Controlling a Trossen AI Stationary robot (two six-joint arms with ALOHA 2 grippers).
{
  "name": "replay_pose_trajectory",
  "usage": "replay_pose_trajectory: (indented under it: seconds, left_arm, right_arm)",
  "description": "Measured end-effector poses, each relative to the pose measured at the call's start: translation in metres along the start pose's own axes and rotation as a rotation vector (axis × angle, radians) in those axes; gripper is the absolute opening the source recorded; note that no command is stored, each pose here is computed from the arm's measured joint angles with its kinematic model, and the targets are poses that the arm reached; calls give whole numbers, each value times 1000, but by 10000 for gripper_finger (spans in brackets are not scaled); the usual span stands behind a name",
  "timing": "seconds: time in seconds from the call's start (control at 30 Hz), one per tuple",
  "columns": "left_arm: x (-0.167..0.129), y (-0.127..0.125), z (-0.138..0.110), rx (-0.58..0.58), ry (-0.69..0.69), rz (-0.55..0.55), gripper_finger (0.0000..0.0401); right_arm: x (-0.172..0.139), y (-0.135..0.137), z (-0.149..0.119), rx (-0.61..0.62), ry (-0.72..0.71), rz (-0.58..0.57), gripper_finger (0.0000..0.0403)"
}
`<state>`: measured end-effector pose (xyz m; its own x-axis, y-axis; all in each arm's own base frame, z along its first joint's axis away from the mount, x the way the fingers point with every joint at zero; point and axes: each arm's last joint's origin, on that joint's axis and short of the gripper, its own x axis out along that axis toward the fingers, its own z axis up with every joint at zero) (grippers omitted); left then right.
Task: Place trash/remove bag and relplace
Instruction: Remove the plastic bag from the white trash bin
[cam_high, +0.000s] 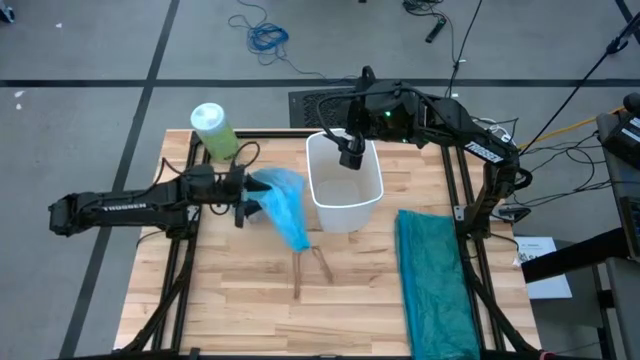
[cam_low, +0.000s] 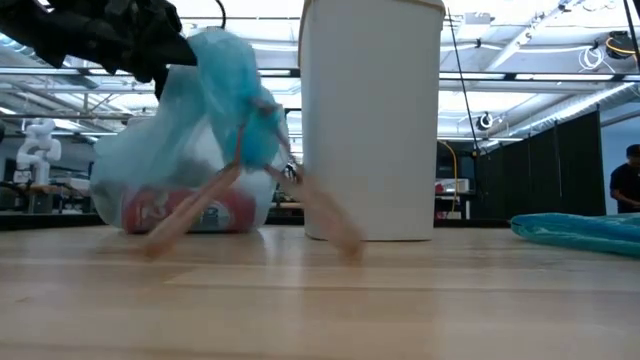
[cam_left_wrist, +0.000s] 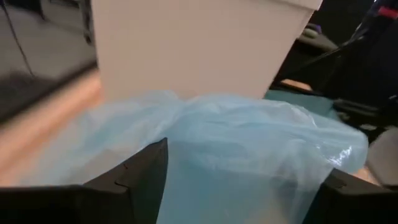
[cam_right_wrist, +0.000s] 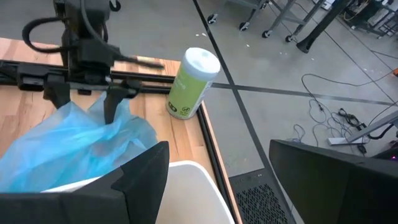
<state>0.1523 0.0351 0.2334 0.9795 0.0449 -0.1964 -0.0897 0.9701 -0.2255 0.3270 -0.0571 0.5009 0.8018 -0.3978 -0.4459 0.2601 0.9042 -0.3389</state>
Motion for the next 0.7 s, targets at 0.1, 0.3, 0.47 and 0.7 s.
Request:
replay_pose_trajectory:
  seconds: [0.1, 0.3, 0.47, 0.7]
  left_arm:
    - [-3, -1, 1, 75, -5, 11, 260]
    - [-13, 5, 6, 234, 114, 295, 256]
    - [-25, 8, 15, 314, 265, 553, 255]
    - [-24, 2, 20, 95, 399, 444, 255]
  right_arm:
    - [0, 0, -1, -5, 12, 3, 270]
    - [0, 0, -2, -8, 20, 5, 270]
    - [0, 1, -2, -9, 23, 6, 270]
    - [0, 1, -3, -9, 26, 6, 270]
